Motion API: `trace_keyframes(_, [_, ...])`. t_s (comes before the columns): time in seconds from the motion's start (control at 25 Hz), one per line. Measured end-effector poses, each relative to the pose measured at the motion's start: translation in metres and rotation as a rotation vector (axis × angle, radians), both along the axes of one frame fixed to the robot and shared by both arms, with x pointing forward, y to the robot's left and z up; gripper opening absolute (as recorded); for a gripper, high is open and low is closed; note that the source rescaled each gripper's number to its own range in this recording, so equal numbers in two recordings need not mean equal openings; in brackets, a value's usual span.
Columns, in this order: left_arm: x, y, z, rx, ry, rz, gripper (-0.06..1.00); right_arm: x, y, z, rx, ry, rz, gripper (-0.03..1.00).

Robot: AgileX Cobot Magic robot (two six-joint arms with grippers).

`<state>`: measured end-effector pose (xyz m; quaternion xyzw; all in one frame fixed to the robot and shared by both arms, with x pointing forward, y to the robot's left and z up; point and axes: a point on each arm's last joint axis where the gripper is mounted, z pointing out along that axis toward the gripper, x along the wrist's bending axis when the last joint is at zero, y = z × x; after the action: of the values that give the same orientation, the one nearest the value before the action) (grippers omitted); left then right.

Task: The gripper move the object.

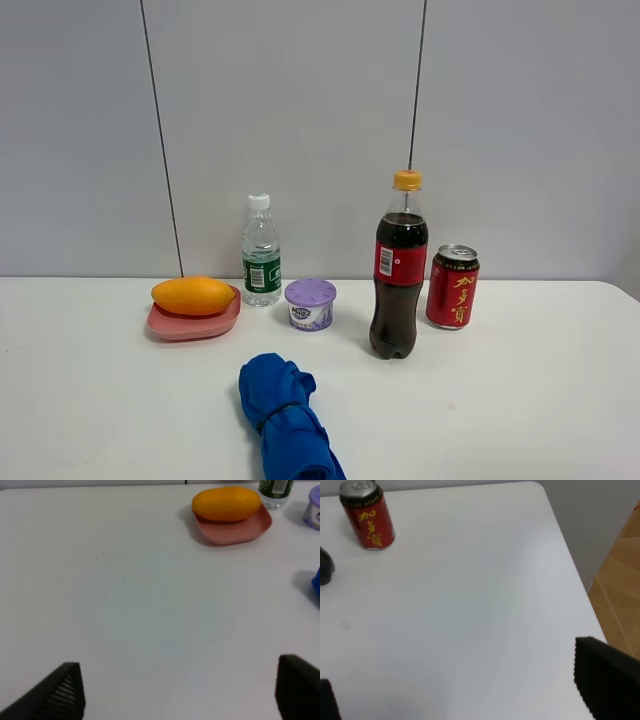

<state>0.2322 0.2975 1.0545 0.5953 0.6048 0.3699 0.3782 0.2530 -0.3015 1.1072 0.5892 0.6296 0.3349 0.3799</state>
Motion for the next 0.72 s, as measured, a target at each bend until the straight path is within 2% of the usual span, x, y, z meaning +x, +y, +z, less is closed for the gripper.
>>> trace_keyframes(0.16, [0.0,0.0,0.0,0.0,0.0,0.0,1.0,-0.026,0.002,-0.012,0.025,-0.083,0.016,0.91])
trace_keyframes(0.28, [0.0,0.0,0.0,0.0,0.0,0.0,1.0,-0.033,0.005,-0.024,0.056,-0.104,0.04,0.91])
trace_keyframes(0.48, [0.0,0.0,0.0,0.0,0.0,0.0,1.0,-0.022,0.01,-0.054,0.106,-0.021,0.069,0.91])
trace_keyframes(0.72, [0.0,0.0,0.0,0.0,0.0,0.0,1.0,-0.02,0.008,-0.054,0.13,-0.035,0.039,0.9])
